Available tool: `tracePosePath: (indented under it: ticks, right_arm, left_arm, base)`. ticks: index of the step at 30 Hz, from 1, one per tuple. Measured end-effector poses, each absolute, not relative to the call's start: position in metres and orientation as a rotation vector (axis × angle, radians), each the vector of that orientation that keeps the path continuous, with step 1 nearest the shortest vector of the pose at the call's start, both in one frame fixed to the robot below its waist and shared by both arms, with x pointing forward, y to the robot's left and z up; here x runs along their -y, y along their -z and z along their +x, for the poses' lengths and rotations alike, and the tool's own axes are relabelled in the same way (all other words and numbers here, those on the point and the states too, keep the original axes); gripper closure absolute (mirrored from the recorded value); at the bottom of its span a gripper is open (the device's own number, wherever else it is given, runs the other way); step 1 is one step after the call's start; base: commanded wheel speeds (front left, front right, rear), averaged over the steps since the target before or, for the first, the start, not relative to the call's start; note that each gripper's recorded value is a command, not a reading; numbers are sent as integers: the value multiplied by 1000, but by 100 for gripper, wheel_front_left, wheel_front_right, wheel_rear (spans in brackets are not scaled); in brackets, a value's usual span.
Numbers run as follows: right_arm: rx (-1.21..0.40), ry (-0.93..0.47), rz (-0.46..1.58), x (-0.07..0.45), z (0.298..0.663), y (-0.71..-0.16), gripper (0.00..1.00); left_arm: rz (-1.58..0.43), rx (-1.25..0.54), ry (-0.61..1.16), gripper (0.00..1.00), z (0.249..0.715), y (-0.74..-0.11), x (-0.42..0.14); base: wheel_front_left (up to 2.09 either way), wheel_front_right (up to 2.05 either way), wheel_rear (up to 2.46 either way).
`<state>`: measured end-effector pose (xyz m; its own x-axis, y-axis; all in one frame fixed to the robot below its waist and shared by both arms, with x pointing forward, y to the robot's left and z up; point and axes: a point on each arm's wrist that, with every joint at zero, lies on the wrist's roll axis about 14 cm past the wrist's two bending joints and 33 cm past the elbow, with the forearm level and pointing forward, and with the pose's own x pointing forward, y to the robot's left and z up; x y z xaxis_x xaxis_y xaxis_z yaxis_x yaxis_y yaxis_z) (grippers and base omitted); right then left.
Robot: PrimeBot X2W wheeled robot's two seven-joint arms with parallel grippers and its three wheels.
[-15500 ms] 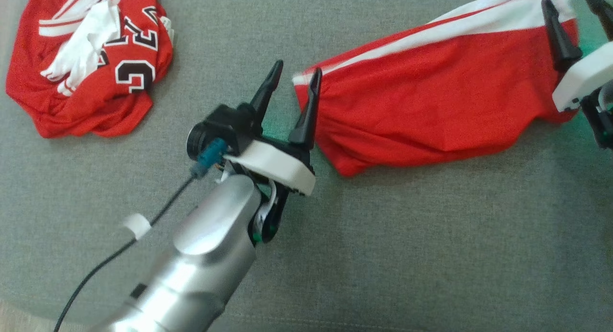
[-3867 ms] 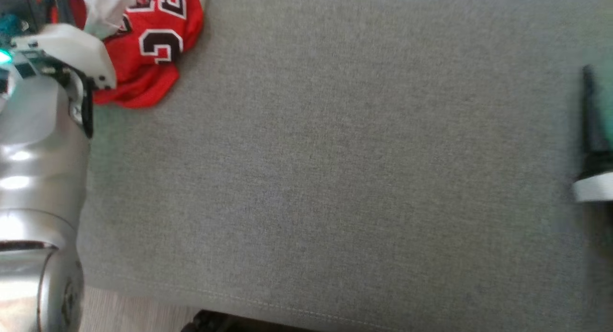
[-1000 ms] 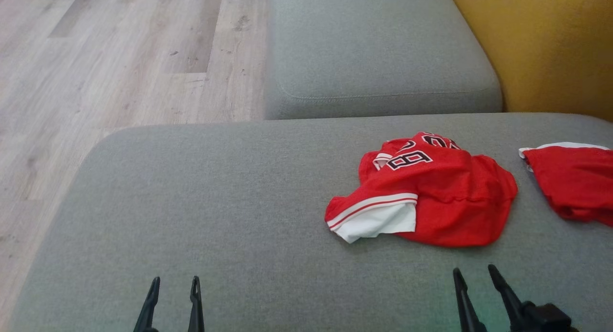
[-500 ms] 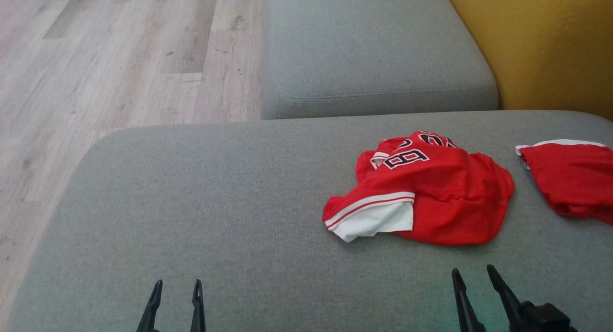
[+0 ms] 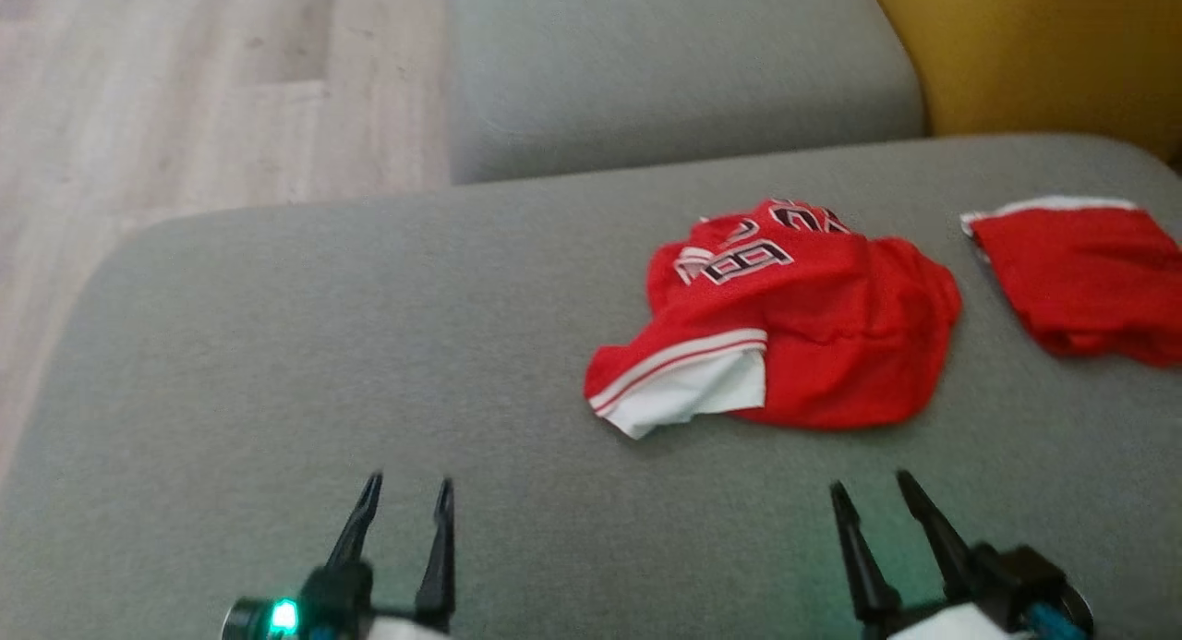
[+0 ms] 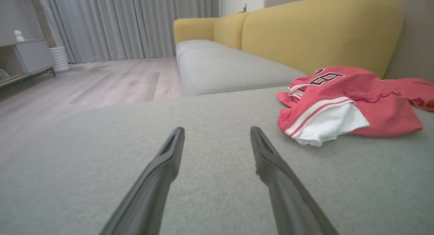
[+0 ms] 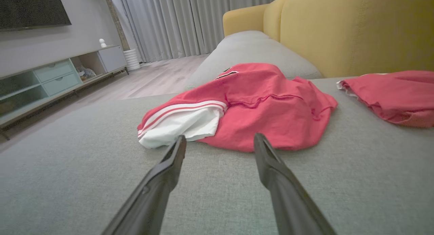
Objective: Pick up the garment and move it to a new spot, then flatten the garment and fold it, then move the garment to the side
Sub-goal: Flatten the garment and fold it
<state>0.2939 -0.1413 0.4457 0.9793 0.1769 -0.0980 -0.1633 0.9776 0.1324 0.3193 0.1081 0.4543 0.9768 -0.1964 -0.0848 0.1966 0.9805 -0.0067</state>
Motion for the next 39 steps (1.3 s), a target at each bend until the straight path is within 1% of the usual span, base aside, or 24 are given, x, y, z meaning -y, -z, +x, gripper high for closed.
tracePosePath:
  ticks: [4, 10, 13, 14, 16, 19, 23, 24, 25, 26, 27, 30, 33, 36, 39]
  right_arm:
    - [-98, -184, 129, 141, 305, -452, 0]
    - [-123, -146, 112, 161, 320, -447, 0]
    - [-137, -131, 103, 167, 329, -444, 0]
    - [-146, -120, 96, 172, 335, -441, 0]
    - [-160, -103, 95, 178, 339, -437, 0]
    - [-188, -82, 91, 186, 341, -429, 0]
    - [-210, -58, 86, 193, 342, -423, 0]
    - [-212, -51, 88, 195, 341, -423, 0]
    - [-213, -45, 89, 196, 341, -422, 0]
    - [-215, -41, 90, 197, 340, -422, 0]
    - [-214, -39, 90, 198, 340, -422, 0]
    - [-198, -37, 93, 198, 339, -427, 0]
    - [-173, -34, 99, 197, 337, -434, 0]
    - [-147, -25, 105, 197, 332, -442, 0]
    - [-122, -15, 113, 197, 325, -449, 0]
  left_arm:
    - [-21, -107, 301, 0, 349, -453, -74]
    - [-19, -198, 489, 0, 381, -430, -16]
    - [-11, -207, 554, 0, 406, -428, 7]
    - [-18, -208, 582, 0, 422, -428, 21]
    - [-17, -222, 606, 0, 434, -424, 32]
    - [-18, -285, 627, 0, 443, -404, 42]
    - [15, -394, 669, 0, 437, -369, 51]
    - [10, -398, 688, 34, 436, -368, 55]
    - [6, -401, 705, 82, 436, -368, 59]
    - [5, -397, 715, 82, 437, -370, 62]
    - [5, -387, 735, 100, 436, -373, 66]
    - [2, -332, 804, 100, 428, -392, 83]
    - [-12, -228, 880, 100, 422, -427, 105]
    - [-46, -87, 960, 100, 416, -478, 130]
    - [-80, 82, 1042, 100, 411, -541, 156]
  base:
    - [0, 0, 0]
    - [0, 0, 0]
    - [0, 0, 0]
    - [0, 0, 0]
    - [0, 0, 0]
    - [0, 0, 0]
    - [0, 0, 0]
    - [0, 0, 0]
    - [0, 0, 0]
    - [0, 0, 0]
    - [0, 0, 0]
    - [0, 0, 0]
    - [0, 0, 0]
    - [0, 0, 0]
    - [0, 0, 0]
